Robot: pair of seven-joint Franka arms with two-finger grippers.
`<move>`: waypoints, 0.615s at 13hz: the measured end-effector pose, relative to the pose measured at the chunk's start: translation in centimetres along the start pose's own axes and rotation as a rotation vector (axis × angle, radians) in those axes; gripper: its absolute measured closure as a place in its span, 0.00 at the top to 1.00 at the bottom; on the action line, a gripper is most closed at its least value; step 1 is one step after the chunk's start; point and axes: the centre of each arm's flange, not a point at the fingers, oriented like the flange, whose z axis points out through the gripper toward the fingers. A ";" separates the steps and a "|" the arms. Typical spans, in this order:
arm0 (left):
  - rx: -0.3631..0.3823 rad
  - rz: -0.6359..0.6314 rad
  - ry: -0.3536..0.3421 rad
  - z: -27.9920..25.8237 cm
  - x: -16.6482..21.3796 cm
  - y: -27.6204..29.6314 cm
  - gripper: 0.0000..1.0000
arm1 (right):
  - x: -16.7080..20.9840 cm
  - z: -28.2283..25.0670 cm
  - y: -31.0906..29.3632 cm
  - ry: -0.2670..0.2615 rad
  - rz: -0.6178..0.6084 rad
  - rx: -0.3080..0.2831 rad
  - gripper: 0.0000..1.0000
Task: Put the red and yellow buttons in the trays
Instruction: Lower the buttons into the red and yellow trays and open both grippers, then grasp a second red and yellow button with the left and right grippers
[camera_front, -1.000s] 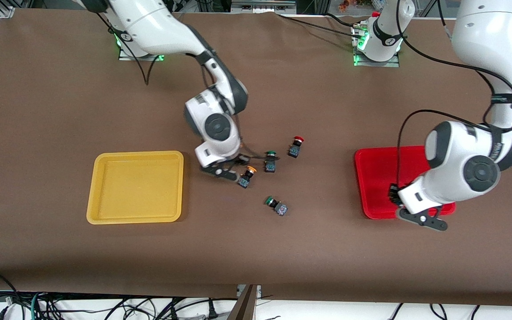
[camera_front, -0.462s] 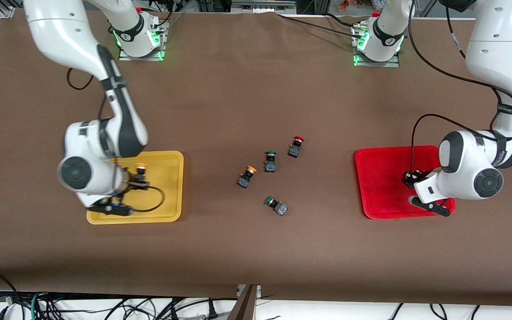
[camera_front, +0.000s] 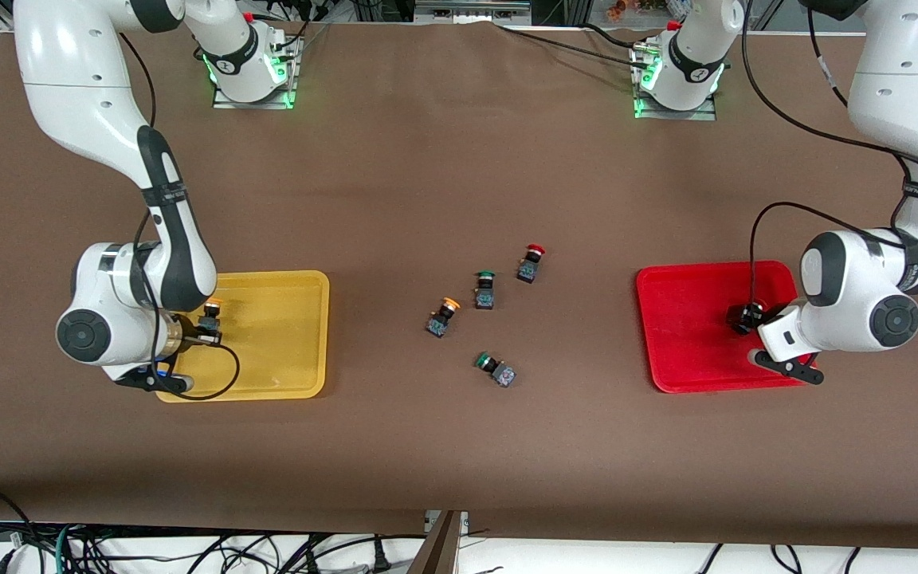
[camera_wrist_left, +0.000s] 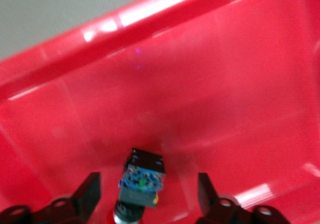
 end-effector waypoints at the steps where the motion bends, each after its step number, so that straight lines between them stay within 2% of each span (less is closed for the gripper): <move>1: 0.007 -0.007 0.011 -2.8 -0.1 1.1 1.00 | 0.1 0.1 -0.2 0.006 -0.003 0.001 0.46; 4: -0.001 -0.084 0.014 -9.8 -0.3 8.2 1.00 | 0.5 -3.0 -2.4 0.059 -0.028 0.024 0.77; 6: -0.019 -0.150 0.010 -10.9 0.7 15.4 1.00 | -0.5 -6.3 -7.6 0.087 -0.003 0.060 0.98; 8: -0.033 -0.150 0.005 -9.3 2.0 22.6 1.00 | -2.7 -8.4 -14.7 0.104 0.095 0.102 0.99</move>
